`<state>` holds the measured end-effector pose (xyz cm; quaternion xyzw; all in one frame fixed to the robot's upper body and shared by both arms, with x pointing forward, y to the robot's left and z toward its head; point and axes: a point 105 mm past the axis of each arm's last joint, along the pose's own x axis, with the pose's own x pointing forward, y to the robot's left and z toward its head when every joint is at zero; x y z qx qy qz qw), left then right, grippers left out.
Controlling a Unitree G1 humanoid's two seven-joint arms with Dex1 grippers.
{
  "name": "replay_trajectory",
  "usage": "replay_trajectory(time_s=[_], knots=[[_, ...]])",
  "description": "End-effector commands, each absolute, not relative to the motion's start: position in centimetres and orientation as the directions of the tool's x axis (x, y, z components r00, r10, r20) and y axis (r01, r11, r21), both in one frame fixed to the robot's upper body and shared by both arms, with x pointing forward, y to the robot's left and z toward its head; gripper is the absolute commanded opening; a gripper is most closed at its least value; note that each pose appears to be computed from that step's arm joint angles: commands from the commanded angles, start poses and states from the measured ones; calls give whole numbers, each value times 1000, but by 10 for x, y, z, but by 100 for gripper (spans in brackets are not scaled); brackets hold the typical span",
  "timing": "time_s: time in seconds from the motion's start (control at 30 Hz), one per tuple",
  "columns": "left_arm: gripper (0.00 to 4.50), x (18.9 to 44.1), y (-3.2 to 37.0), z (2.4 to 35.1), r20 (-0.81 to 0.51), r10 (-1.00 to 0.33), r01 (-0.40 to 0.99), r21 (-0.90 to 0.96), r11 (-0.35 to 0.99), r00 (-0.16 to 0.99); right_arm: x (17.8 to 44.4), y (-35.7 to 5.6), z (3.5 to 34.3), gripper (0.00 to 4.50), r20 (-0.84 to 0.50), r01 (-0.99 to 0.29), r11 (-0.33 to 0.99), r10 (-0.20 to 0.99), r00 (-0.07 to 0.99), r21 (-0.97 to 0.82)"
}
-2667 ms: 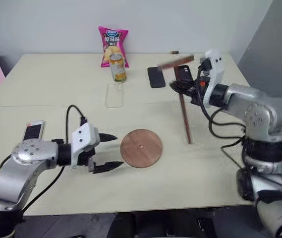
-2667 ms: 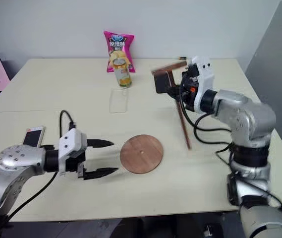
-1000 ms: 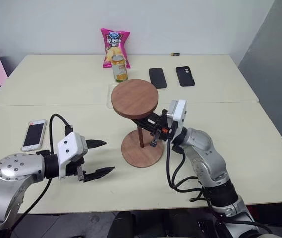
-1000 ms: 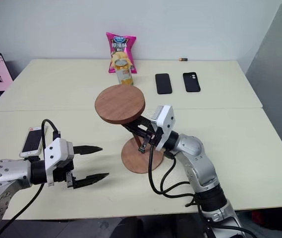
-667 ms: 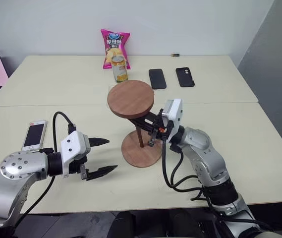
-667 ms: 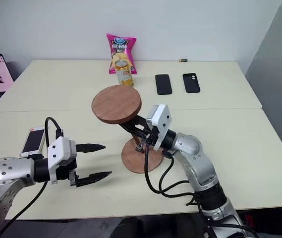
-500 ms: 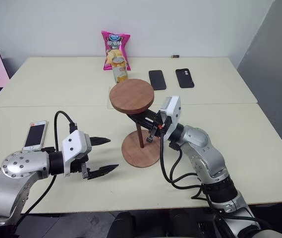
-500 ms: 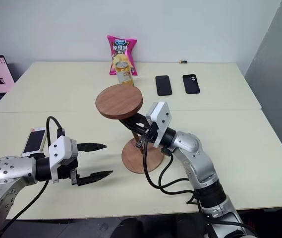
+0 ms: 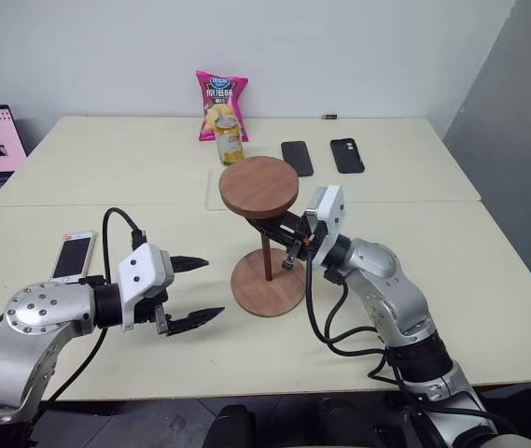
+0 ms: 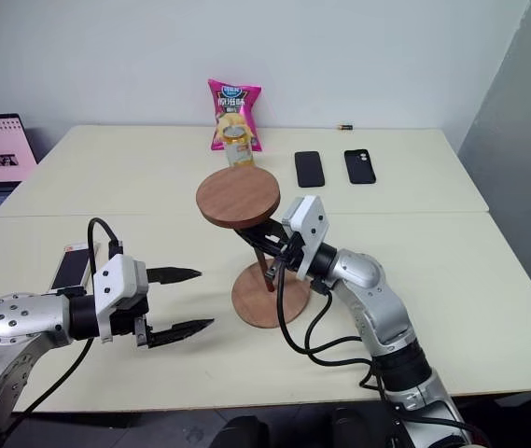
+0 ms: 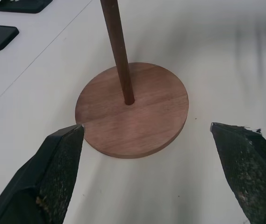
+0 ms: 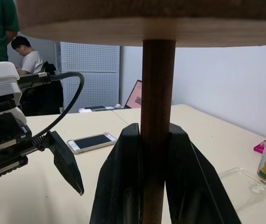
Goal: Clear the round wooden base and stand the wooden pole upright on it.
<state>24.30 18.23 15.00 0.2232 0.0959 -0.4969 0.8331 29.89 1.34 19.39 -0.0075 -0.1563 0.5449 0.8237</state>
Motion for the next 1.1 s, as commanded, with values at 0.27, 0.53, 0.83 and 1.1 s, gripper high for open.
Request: replay_trajectory(time_s=[0.27,0.53,0.83,1.1], knots=[[450,243,178,154,-386,-790,874,305,379,477,306,10,167,171,114,-901,422,905,411,-100],[450,248,179,158,-366,-779,854,331,403,509,298,4,170,363,92,-915,381,924,371,-133],[450,256,198,177,-365,-697,782,381,493,617,294,-44,174,447,-63,-904,327,932,356,-277],[450,256,227,181,-406,-608,730,405,550,683,283,-116,197,447,-206,-885,274,906,369,-377]])
